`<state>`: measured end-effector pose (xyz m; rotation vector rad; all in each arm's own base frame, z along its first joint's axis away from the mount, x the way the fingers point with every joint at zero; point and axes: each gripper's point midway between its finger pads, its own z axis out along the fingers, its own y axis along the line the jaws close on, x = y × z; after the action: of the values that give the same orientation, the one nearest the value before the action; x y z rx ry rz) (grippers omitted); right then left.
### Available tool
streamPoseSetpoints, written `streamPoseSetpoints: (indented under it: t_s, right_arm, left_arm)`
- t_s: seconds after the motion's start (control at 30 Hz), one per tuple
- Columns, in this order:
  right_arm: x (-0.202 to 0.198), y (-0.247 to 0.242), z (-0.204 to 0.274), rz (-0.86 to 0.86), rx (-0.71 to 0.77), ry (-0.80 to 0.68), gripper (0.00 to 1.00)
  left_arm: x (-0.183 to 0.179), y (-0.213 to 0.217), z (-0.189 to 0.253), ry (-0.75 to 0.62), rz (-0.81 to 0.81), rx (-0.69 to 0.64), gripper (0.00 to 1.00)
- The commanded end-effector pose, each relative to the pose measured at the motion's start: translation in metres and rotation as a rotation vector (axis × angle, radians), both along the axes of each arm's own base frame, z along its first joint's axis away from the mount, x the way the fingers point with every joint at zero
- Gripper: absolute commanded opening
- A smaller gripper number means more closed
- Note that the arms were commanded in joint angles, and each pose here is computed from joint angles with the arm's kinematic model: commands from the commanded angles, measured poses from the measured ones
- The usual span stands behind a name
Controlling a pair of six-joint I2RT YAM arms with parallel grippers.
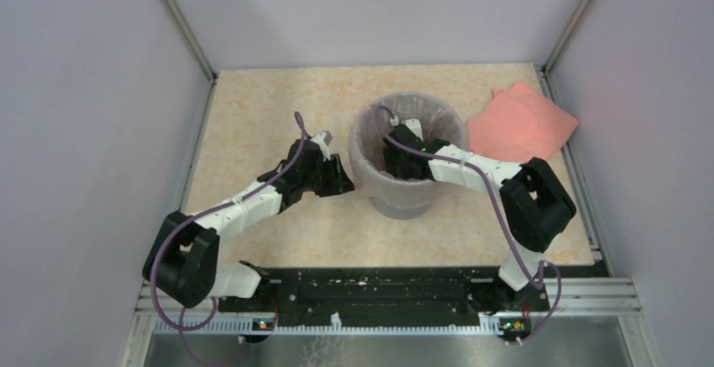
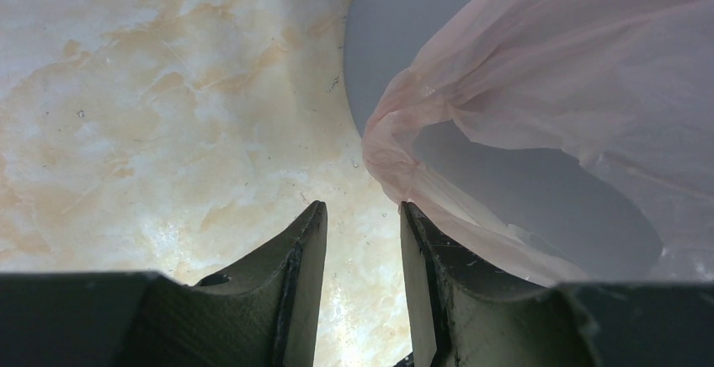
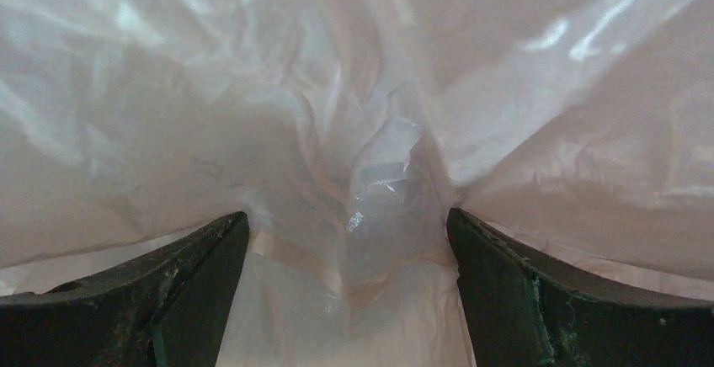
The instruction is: Put the trash bags into the trash bin
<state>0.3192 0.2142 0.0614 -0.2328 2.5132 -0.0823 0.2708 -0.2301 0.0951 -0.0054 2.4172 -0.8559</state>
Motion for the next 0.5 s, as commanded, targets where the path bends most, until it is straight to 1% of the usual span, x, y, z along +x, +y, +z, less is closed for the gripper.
streamPoseSetpoints:
  t_s: [0.0,0.27,0.47]
  right_arm:
    - [0.009,-0.009,-0.009,-0.037,-0.037,-0.03,0.87]
    - [0.013,-0.016,-0.016,-0.057,-0.08,-0.046,0.87]
    - [0.014,-0.012,-0.019,-0.014,-0.091,-0.032,0.86]
  left_arm:
    - [0.008,-0.008,0.022,-0.058,-0.024,-0.029,0.44]
    - [0.008,-0.007,0.032,-0.071,-0.024,-0.024,0.46]
    - [0.009,-0.007,0.043,-0.088,-0.026,-0.031,0.46]
